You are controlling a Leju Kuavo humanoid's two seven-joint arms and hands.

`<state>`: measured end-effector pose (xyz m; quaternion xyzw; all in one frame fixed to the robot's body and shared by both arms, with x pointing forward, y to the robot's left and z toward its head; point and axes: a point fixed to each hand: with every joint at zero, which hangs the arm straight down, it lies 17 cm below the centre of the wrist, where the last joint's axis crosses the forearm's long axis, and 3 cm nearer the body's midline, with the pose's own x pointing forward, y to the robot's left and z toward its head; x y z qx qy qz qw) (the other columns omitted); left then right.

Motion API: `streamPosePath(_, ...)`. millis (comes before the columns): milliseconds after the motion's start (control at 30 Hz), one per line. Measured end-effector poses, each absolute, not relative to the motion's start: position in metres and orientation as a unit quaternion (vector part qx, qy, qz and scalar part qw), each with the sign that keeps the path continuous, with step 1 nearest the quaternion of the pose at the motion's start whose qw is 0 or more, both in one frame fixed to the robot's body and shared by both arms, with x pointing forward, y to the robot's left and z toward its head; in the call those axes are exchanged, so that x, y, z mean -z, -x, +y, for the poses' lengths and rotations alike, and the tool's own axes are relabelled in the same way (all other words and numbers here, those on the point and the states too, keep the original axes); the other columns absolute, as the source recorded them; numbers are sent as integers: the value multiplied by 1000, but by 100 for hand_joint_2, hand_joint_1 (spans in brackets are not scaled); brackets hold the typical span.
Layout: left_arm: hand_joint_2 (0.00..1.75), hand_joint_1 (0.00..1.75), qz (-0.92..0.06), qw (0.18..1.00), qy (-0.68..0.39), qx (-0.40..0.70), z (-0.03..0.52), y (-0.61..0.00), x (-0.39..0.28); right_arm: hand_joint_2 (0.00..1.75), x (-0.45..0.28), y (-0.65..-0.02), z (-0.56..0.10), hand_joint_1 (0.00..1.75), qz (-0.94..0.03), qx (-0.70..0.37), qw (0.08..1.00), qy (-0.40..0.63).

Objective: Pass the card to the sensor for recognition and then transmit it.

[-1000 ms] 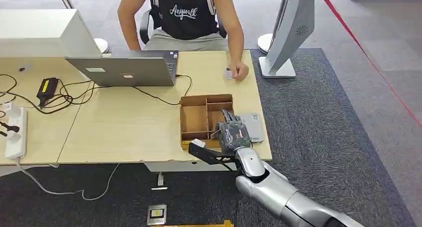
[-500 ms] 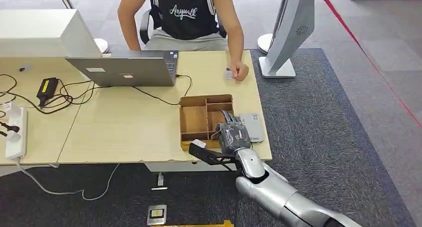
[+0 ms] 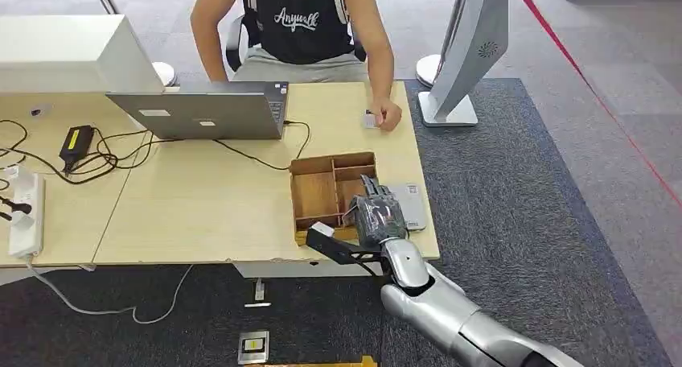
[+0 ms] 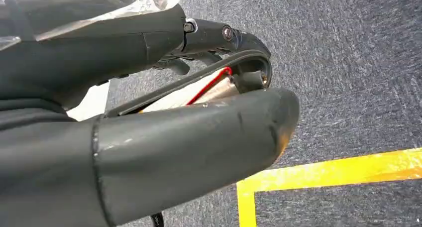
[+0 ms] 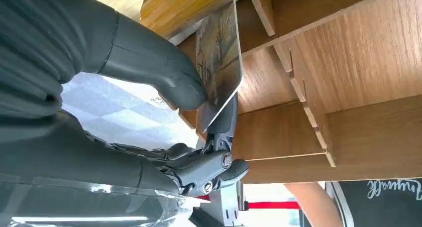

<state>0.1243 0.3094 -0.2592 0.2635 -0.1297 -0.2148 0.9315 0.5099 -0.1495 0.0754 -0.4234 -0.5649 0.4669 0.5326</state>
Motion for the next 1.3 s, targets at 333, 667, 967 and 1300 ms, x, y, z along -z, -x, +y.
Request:
streamPosePath(333,0,0,-130,931,-263,215,309,-124,259,175,-76,-510,-149,175,-565,-466,532,424)
streamPosePath(667,0,0,-132,931,-262,216,307,-125,259,175,-119,-522,-150,175,-598,-434,499,452)
streamPosePath(967,0,0,-142,929,-262,220,306,-135,257,175,-239,-559,-167,175,-635,-378,456,497)
streamPosePath(1300,0,0,-150,926,-263,226,305,-143,255,175,-314,-575,-172,175,-667,-341,421,512)
